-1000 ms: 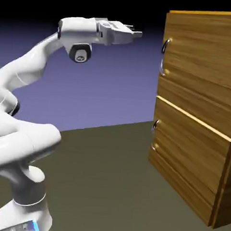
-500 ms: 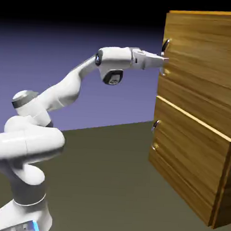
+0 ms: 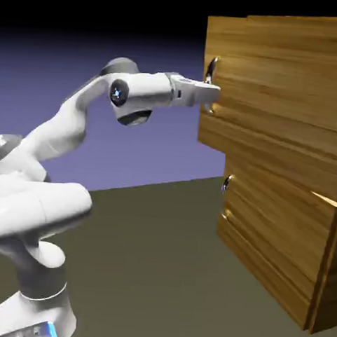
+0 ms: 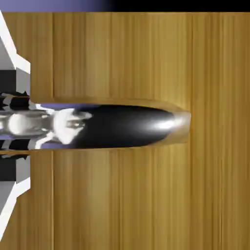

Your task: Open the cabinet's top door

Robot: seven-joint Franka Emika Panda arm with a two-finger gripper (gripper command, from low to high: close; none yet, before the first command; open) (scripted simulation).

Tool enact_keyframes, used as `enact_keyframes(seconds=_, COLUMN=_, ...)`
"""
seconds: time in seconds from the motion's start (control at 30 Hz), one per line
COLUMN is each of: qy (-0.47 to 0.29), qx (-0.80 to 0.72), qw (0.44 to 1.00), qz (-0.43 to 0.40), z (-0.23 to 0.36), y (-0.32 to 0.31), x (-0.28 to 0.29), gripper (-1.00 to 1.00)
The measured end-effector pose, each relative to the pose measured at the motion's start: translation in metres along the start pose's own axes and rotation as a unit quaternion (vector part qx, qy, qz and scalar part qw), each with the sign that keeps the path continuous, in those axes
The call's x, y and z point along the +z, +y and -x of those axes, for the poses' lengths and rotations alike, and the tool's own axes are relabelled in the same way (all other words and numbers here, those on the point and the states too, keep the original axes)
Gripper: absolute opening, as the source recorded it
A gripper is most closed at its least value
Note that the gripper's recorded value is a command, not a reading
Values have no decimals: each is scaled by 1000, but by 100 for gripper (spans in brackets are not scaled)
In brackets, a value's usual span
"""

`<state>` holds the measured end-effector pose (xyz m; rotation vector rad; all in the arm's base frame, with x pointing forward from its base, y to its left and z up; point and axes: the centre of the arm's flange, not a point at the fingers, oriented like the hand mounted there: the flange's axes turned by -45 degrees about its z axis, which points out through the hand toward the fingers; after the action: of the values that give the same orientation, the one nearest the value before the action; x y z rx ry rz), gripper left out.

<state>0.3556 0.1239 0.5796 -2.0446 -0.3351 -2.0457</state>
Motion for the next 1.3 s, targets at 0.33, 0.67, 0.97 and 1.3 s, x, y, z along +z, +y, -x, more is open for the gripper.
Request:
enact_keyframes(seconds=0.33, qy=0, qx=0, qw=993, qz=-121, z=0, y=47, x=-97, gripper=-100)
enact_keyframes(seconds=0.67, qy=0, qx=0, qw=974, qz=-227, z=0, y=108, x=-172, gripper=-100)
enact_keyframes(seconds=0.97, qy=0, qx=0, qw=953, qz=-303, z=0, y=162, x=-217, gripper=-100)
enact_keyframes(seconds=1.3, qy=0, qx=0, qw=923, qz=-384, z=0, y=228, x=-256, gripper=-100)
